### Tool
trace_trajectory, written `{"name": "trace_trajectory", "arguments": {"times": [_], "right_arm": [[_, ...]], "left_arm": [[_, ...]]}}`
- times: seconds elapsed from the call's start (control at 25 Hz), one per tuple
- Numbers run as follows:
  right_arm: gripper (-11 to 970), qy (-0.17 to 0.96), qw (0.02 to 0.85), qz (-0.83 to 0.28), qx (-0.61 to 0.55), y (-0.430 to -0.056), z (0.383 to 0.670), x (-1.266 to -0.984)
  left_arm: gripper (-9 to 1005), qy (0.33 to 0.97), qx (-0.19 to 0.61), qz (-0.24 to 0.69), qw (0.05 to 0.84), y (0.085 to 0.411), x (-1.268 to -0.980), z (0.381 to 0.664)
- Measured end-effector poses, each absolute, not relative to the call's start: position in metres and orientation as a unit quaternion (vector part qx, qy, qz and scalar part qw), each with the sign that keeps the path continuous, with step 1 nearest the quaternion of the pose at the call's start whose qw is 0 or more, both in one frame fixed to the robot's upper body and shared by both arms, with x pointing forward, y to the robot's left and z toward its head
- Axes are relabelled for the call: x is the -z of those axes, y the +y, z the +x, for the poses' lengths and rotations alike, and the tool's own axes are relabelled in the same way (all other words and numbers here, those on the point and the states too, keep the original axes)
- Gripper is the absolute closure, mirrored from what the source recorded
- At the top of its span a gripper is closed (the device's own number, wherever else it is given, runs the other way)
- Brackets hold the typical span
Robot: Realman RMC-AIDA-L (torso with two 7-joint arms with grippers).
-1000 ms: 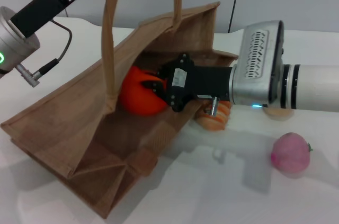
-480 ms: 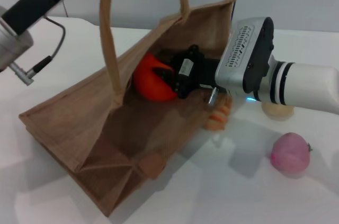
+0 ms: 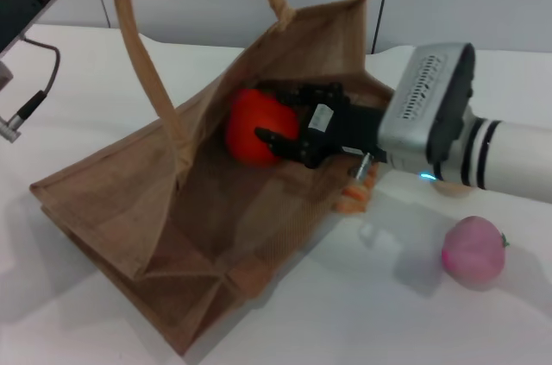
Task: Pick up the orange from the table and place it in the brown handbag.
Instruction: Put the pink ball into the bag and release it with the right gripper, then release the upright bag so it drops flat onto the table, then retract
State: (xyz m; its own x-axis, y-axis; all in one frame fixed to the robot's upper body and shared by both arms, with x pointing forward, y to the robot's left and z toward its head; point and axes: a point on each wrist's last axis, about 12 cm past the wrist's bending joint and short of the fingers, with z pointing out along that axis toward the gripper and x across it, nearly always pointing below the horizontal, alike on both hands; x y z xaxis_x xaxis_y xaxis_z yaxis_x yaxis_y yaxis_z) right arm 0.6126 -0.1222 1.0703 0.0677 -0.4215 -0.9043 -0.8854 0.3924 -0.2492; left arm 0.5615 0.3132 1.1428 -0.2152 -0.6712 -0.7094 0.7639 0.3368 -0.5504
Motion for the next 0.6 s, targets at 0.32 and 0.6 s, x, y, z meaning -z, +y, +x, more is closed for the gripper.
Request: {"name": "trace_trajectory", "arguments": {"times": [0.32,0.6], "right_arm": [[373,0.644,0.583,-0.423,-0.258,-0.176,0.595,-1.064],[204,0.653,0.648,-0.312,-0.238,-0.241,0.578,-1.061]], "left_arm": [[886,0.567,0.531,0.004,0.630,0.323,-1.131,0.568],[863,0.584,0.496,0.005,0.643,0.325,-1.125,0.571]]}}
